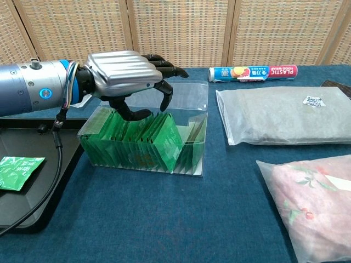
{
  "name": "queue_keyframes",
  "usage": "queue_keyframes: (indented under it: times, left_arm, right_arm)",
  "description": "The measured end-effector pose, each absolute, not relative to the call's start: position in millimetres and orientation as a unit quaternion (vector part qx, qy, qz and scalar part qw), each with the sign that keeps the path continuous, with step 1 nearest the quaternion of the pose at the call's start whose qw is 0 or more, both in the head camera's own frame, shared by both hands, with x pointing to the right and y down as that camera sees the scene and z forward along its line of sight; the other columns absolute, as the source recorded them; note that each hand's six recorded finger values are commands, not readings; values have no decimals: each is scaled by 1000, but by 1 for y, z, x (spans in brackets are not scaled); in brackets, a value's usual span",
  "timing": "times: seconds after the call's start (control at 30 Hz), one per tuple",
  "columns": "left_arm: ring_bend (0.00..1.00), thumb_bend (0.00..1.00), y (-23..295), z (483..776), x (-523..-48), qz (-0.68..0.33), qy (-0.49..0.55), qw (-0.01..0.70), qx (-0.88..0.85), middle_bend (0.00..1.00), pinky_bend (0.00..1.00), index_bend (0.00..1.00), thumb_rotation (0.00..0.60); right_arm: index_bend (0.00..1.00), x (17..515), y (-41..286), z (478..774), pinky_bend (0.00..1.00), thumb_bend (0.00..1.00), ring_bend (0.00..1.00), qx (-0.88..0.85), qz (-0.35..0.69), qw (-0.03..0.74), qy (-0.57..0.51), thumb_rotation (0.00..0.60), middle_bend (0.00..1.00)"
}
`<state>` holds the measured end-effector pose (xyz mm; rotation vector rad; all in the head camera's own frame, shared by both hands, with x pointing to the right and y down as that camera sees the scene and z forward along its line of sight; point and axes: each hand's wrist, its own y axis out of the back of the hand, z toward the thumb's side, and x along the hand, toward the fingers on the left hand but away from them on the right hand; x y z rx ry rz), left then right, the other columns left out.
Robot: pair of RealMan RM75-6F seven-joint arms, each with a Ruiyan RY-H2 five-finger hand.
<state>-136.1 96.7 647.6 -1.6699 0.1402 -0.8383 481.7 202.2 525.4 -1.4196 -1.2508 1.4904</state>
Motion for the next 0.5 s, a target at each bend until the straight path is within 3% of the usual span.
queue_keyframes:
  times: [0.5]
  left_arm:
    - [0,471,107,663,-154,-360,44,592,-720,0,0,418,600]
  right_arm:
    - [0,484,203,525,0,0,0,-550,578,357,-486,600,0]
